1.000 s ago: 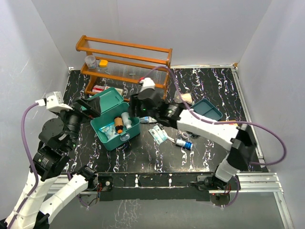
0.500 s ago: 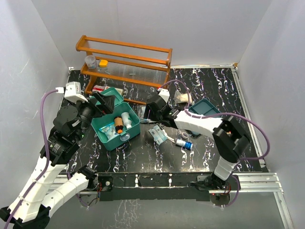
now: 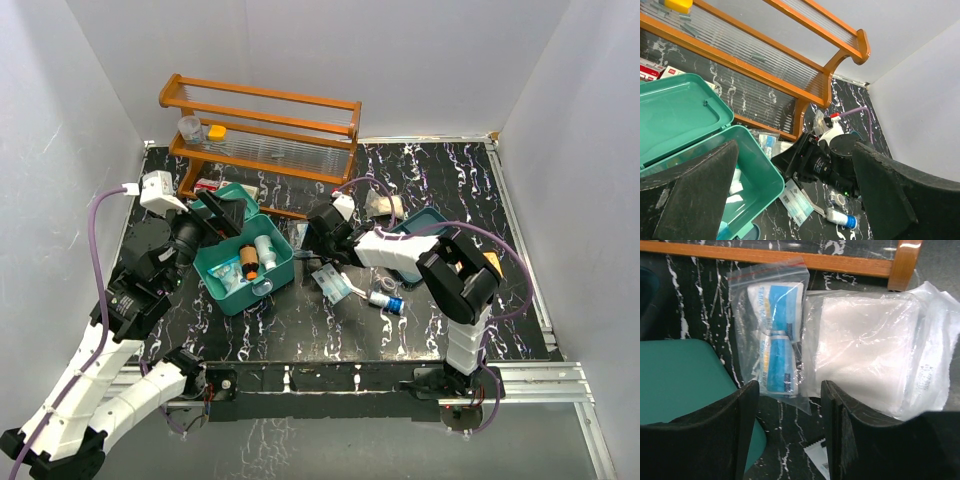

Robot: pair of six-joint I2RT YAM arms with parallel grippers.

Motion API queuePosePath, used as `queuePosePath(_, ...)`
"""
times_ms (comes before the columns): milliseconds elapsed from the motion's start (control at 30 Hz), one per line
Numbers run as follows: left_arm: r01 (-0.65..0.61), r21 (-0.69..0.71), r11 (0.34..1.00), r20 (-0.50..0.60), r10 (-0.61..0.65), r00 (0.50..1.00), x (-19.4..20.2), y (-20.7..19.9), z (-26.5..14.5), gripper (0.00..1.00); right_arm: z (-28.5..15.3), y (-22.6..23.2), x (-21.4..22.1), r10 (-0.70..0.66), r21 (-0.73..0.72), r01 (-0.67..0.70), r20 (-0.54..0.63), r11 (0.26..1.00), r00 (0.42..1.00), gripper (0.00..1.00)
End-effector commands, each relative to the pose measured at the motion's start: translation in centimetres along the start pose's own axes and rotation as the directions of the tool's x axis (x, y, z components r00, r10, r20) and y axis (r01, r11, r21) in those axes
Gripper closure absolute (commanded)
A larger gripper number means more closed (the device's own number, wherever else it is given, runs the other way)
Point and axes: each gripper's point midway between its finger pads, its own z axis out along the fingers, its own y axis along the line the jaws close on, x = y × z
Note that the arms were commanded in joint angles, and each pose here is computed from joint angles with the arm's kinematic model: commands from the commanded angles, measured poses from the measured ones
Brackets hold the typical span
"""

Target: Organize the medicine kit

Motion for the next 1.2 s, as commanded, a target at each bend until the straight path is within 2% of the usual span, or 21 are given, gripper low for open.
queuePosePath(0, 0.018, 0.010, 1.000, 0.014, -0.018, 1.000, -0.4, -0.3, -0.2, 0.04, 0.2, 3.0, -2.4, 0.076, -0.102, -0.070, 0.051, 0.992, 0.996, 0.52)
queuePosePath(167, 0.020, 0.002, 1.000, 0.015, -0.020, 1.000, -0.4, -0.1, -0.3, 0.04, -0.2, 3.4, -3.1, 0.086, -0.119, -0.078, 0.068, 0.990, 0.994, 0.55)
queuePosePath(300, 0.026, -0.013, 1.000, 0.022, -0.026, 0.999, -0.7, 0.1, -0.5, 0.04, -0.3, 2.6, -3.6, 0.089, -0.064, -0.084, 0.084, 0.994, 0.992, 0.56)
queuePosePath(533, 0.026, -0.028, 0.999, 0.034, -0.025, 0.999, -0.9, 0.5, -0.7, 0.04, 1.1, 3.0, -2.8, 0.074, -0.092, -0.069, 0.043, 0.993, 0.996, 0.66)
queuePosePath(700, 0.026, -0.030, 0.999, 0.030, -0.025, 0.999, -0.9, 0.5, -0.8, 0.04, 2.2, 2.8, -2.0, 0.056, -0.070, -0.055, 0.012, 0.996, 0.998, 0.57)
queuePosePath(767, 0.024, -0.032, 0.999, 0.028, -0.023, 0.999, -0.8, 0.6, -0.8, 0.04, 2.2, 2.9, -1.8, 0.049, -0.069, -0.049, 0.000, 0.996, 0.999, 0.58)
queuePosePath(833, 0.024, -0.033, 0.999, 0.029, -0.023, 0.999, -0.8, 0.6, -0.8, 0.04, 2.0, 3.0, -2.1, 0.051, -0.075, -0.050, 0.009, 0.996, 0.999, 0.66)
queuePosePath(867, 0.025, -0.033, 0.999, 0.030, -0.024, 0.999, -0.8, 0.6, -0.7, 0.04, 1.9, 3.1, -2.2, 0.051, -0.082, -0.050, 0.015, 0.995, 0.999, 0.67)
queuePosePath(1167, 0.022, -0.036, 0.999, 0.031, -0.021, 0.999, -0.7, 0.6, -0.5, 0.04, -0.6, 3.8, -3.8, 0.061, -0.090, -0.055, 0.064, 0.994, 0.996, 0.56)
